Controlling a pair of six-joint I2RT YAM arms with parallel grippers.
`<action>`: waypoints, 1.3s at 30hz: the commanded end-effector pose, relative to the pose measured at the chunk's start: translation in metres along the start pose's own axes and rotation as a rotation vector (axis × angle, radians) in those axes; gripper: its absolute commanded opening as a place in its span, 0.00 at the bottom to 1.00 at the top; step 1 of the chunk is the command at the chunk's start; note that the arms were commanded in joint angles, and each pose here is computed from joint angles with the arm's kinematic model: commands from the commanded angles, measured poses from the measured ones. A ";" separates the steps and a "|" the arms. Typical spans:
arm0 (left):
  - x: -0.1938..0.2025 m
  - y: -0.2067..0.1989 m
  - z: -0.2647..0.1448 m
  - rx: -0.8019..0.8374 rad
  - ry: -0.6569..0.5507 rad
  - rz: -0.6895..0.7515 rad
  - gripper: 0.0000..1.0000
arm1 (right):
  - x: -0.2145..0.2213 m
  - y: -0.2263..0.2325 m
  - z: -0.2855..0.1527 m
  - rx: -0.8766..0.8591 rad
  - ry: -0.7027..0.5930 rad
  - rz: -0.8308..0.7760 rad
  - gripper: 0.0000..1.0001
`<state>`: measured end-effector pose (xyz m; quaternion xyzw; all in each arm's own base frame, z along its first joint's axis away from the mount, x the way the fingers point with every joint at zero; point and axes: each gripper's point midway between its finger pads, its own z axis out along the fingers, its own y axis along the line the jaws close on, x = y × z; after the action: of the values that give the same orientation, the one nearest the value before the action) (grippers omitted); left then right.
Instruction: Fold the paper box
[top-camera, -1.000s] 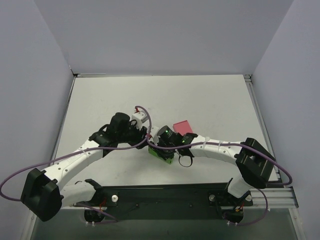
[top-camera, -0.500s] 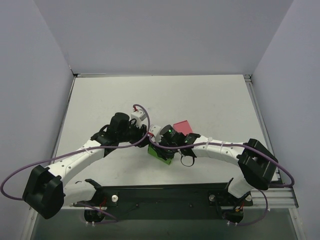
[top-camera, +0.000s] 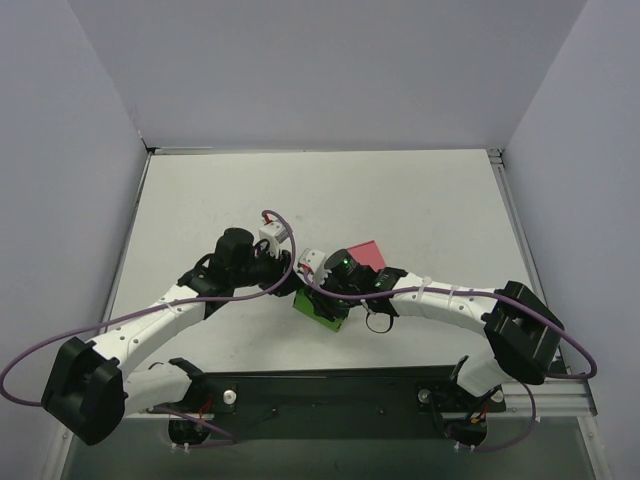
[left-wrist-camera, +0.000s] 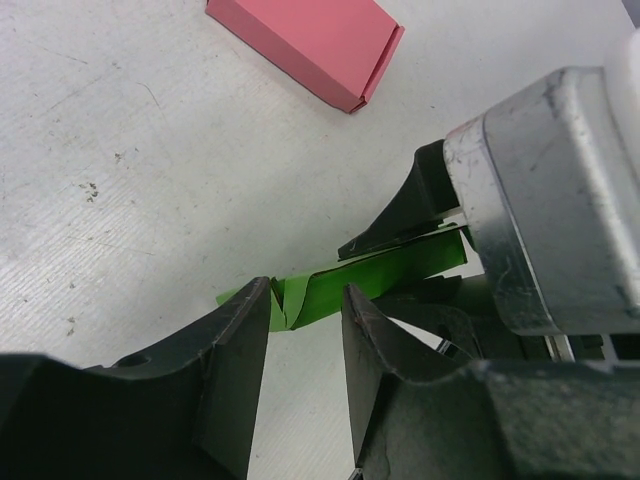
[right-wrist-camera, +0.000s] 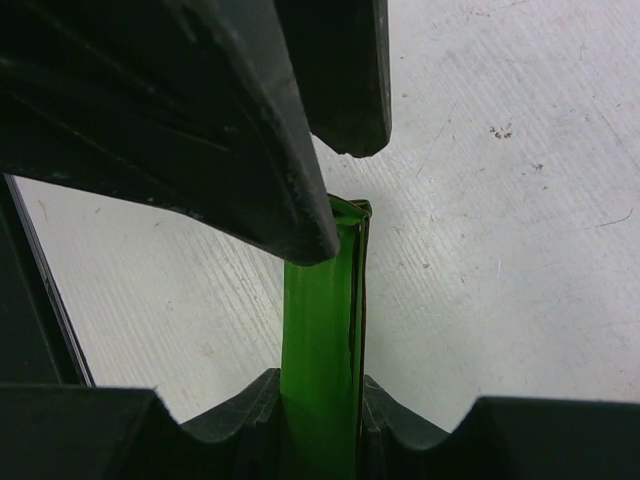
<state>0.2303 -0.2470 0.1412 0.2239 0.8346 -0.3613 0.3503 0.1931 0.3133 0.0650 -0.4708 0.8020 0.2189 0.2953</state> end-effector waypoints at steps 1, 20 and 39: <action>-0.015 -0.008 -0.002 0.031 -0.051 0.032 0.43 | -0.016 0.003 -0.009 -0.021 -0.061 -0.001 0.20; -0.009 -0.006 0.005 0.010 -0.019 0.038 0.32 | -0.016 0.004 -0.008 -0.024 -0.058 0.001 0.19; 0.003 0.000 0.011 -0.043 0.023 0.047 0.05 | -0.015 -0.001 -0.006 0.008 -0.053 -0.009 0.17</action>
<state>0.2279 -0.2519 0.1298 0.2327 0.8422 -0.3444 0.3434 0.1912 0.3114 0.0634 -0.4716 0.8039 0.2181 0.2895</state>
